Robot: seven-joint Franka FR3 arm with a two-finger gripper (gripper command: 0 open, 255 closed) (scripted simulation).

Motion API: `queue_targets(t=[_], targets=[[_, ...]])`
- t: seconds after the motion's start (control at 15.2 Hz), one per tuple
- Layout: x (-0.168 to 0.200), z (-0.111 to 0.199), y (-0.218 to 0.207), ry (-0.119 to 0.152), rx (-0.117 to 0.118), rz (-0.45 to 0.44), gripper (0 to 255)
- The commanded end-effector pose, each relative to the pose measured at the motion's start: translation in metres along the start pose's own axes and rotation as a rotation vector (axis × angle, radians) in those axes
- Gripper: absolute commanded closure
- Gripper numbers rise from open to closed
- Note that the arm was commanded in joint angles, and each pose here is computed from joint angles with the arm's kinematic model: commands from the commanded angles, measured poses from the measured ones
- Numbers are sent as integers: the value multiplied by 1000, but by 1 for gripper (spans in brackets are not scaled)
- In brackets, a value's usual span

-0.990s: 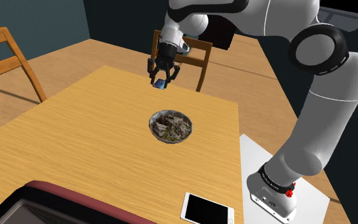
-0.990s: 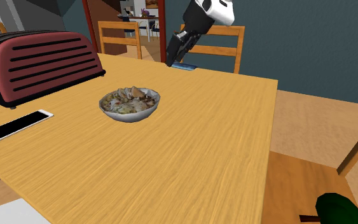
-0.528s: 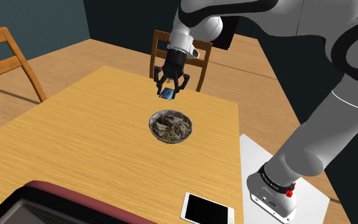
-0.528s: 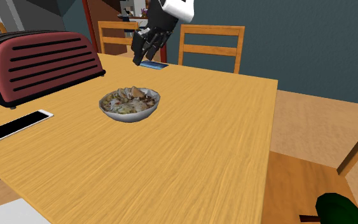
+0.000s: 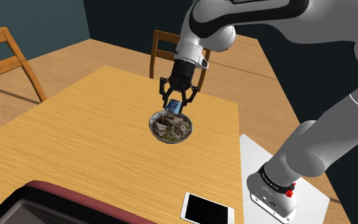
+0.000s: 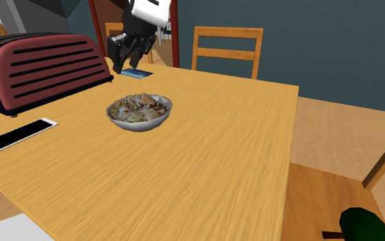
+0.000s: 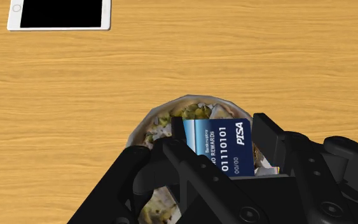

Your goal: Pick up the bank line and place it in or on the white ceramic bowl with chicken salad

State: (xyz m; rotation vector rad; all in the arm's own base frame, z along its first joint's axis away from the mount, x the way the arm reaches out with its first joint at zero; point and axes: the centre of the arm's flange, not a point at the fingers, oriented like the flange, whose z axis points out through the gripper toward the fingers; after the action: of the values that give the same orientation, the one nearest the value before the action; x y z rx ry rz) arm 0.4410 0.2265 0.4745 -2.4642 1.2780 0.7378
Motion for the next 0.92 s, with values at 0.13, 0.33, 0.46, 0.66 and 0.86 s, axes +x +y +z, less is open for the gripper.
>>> queue_targets(t=[0.13, 0.33, 0.46, 0.66, 0.86], targets=[[12, 17, 1, 0, 0, 1, 255], [20, 30, 1, 0, 0, 1, 255], [26, 39, 1, 0, 0, 1, 255], [35, 53, 2, 0, 0, 1, 255], [43, 64, 2, 0, 0, 1, 255]])
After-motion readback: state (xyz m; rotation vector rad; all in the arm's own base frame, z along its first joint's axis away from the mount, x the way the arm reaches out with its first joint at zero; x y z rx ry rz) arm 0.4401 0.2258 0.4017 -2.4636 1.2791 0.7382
